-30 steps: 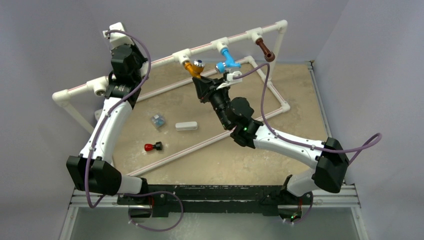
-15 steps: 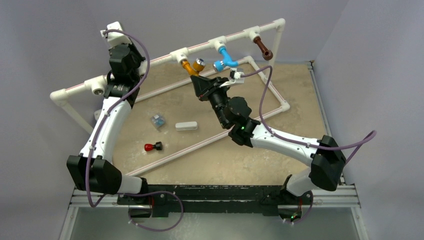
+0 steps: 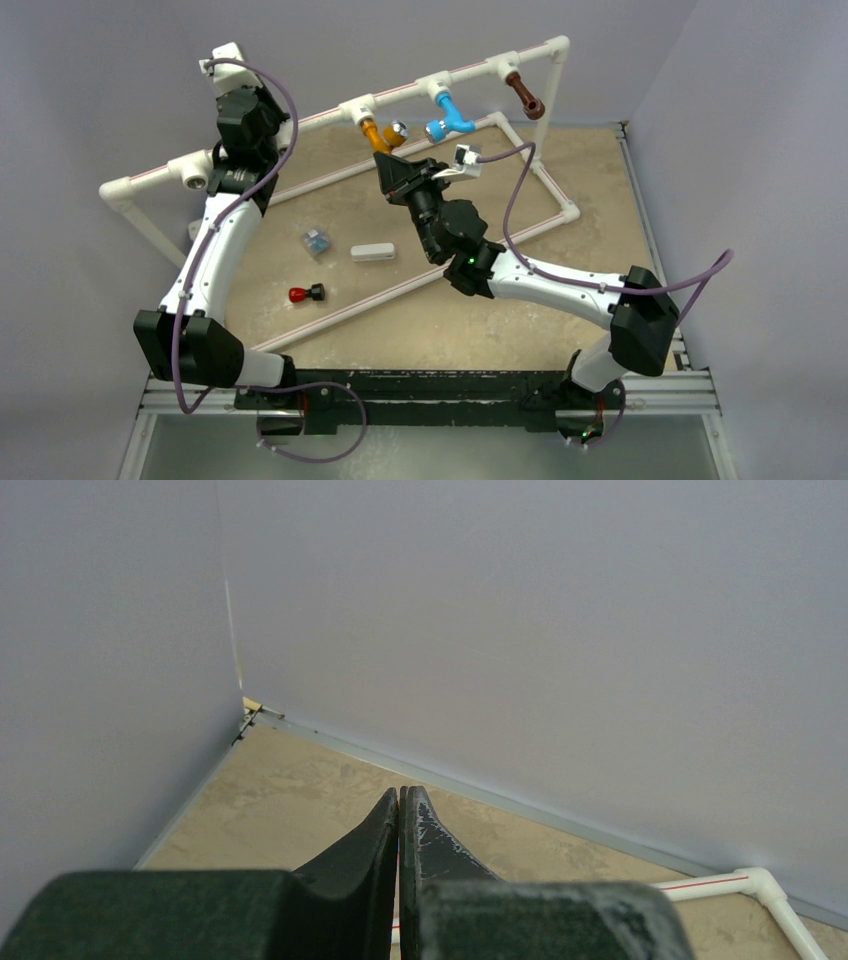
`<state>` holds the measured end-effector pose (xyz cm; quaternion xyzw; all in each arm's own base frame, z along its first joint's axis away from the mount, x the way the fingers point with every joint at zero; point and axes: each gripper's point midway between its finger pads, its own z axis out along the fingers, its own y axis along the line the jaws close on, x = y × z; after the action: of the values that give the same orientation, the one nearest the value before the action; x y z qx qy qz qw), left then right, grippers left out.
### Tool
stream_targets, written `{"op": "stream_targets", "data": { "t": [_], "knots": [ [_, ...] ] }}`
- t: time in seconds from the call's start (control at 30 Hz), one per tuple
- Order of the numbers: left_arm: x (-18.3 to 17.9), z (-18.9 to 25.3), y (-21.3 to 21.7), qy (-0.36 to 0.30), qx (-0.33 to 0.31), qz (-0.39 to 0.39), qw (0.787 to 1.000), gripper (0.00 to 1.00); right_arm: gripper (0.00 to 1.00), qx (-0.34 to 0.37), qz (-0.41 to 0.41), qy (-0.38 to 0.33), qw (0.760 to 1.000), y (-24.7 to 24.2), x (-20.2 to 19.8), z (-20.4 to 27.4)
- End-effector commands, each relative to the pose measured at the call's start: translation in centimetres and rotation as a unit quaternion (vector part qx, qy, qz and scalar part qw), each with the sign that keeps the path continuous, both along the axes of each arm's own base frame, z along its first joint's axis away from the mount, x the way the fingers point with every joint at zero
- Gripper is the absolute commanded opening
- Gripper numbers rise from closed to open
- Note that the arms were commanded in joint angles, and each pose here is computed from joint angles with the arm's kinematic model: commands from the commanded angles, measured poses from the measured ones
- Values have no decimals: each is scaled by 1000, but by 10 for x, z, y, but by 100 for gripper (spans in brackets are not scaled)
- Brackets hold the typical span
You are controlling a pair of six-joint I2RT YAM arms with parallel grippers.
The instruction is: Install the water faucets
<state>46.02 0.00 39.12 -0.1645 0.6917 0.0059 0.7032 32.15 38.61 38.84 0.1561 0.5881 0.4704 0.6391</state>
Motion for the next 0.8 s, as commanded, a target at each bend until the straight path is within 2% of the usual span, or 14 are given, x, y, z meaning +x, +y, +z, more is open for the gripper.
{"op": "stream_targets", "data": {
  "t": [0.0, 0.43, 0.77],
  "knots": [
    [-22, -82, -37, 151, 6, -79, 985, 0, 0, 67, 67, 1, 996, 28, 0, 24],
    [-23, -82, -38, 152, 4, -83, 985, 0, 0, 134, 123, 50, 982, 36, -12, 33],
    [-23, -83, -39, 153, 3, -86, 985, 0, 0, 232, 181, 116, 949, 44, -22, 42]
  ]
}}
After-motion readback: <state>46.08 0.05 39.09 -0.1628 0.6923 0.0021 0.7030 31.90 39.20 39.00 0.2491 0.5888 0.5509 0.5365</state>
